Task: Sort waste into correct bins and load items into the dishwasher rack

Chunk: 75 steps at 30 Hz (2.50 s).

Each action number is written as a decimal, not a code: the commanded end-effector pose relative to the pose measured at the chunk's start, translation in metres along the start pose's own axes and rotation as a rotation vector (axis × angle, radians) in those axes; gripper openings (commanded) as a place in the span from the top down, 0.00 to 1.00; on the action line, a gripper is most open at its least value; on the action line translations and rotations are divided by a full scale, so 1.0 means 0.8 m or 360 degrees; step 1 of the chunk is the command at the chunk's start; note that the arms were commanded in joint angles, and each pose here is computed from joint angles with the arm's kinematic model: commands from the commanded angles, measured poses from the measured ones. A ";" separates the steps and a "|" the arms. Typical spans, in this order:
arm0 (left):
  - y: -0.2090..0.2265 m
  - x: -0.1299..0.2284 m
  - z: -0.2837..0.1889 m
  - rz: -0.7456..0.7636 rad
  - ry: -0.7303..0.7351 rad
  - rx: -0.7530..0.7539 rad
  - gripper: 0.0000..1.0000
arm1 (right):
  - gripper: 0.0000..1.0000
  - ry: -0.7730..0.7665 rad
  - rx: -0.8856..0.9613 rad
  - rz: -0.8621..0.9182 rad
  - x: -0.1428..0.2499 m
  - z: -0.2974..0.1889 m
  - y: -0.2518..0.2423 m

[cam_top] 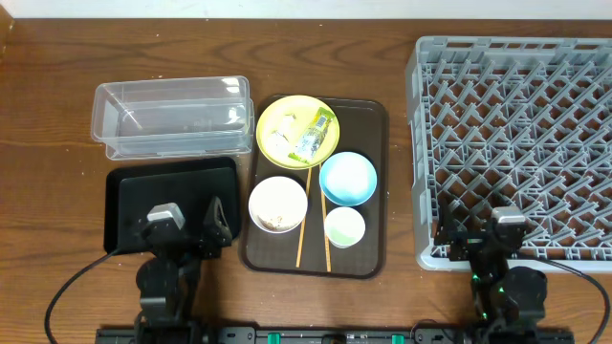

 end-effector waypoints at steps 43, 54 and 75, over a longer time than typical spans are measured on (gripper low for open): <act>-0.091 -0.153 0.078 0.0237 0.0965 0.0309 0.07 | 0.01 0.1238 0.0273 0.0077 -0.065 0.012 0.031; -0.196 -0.114 0.175 0.0612 0.0810 0.0671 0.07 | 0.01 0.1238 0.0273 0.0076 -0.064 0.012 0.031; -0.234 0.044 0.261 0.0701 0.1124 0.0752 0.11 | 0.01 0.1253 0.0242 0.0091 -0.063 0.011 0.035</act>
Point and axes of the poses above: each gripper's point midway between its finger pads, its own z axis out along the fingers, its own y axis along the line the jaws close on, x = y × z, the point moved 4 cm from there along -z, back along the fingers, and after that the axes turned 10 degrees about z, right-handed, at the moved point
